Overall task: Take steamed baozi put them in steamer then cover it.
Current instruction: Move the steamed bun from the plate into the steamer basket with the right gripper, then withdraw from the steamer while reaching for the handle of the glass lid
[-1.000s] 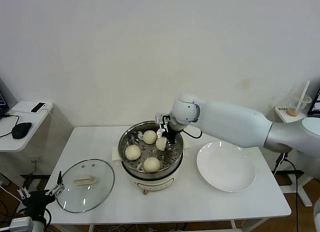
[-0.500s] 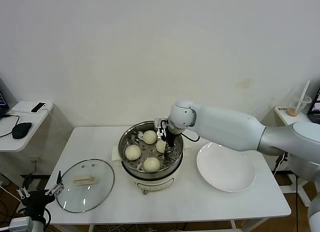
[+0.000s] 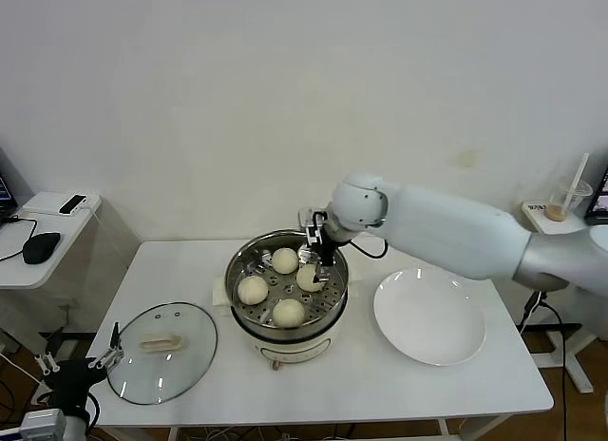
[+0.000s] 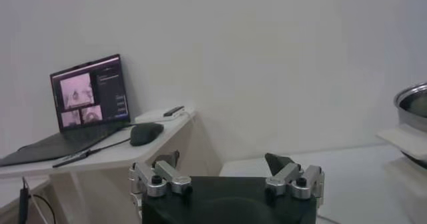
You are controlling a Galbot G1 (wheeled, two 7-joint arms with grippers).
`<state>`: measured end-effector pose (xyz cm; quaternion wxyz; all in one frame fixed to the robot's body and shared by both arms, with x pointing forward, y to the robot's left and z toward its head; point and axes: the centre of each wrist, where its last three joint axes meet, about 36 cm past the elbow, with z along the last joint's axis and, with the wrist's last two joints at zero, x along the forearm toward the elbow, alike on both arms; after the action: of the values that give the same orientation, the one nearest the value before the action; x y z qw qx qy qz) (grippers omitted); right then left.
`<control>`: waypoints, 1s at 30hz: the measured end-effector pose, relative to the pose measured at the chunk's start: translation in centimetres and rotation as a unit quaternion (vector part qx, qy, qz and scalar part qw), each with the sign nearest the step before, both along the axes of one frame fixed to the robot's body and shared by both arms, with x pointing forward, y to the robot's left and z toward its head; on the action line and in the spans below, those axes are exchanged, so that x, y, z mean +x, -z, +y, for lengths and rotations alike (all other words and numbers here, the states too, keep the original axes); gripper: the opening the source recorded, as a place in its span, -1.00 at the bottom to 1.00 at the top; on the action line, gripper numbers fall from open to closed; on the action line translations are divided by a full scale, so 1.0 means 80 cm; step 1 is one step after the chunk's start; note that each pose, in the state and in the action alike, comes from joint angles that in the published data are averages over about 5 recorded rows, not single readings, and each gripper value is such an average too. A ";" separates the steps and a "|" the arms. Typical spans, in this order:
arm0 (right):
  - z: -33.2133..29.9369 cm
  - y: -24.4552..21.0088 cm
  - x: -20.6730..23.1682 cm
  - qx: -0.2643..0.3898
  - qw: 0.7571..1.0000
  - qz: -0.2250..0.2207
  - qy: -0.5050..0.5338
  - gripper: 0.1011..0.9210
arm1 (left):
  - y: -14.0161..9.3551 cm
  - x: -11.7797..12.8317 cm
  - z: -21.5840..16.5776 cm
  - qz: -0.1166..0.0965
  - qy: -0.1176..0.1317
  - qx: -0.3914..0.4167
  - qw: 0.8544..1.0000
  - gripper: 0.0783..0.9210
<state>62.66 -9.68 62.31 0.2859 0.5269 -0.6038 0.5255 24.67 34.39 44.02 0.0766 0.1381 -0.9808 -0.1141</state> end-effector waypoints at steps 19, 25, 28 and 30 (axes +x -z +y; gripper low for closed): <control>-0.129 0.097 -0.120 0.319 0.927 -0.173 0.100 0.76 | 0.014 0.009 -0.010 -0.021 0.022 -0.002 1.000 0.77; -0.162 0.149 -0.164 0.416 0.865 -0.240 0.147 0.76 | 0.031 0.009 -0.012 -0.006 0.023 0.019 1.000 0.77; -0.180 0.174 -0.186 0.455 0.831 -0.263 0.183 0.76 | 0.041 0.007 -0.010 0.006 0.028 0.051 0.998 0.77; -0.194 0.192 -0.201 0.475 0.808 -0.273 0.215 0.76 | 0.047 0.005 -0.006 0.015 0.033 0.082 0.996 0.77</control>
<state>46.60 -25.17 46.94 -0.0712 0.2884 -0.9290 0.2207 25.03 33.90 40.24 0.0761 0.1096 -0.9710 -0.1983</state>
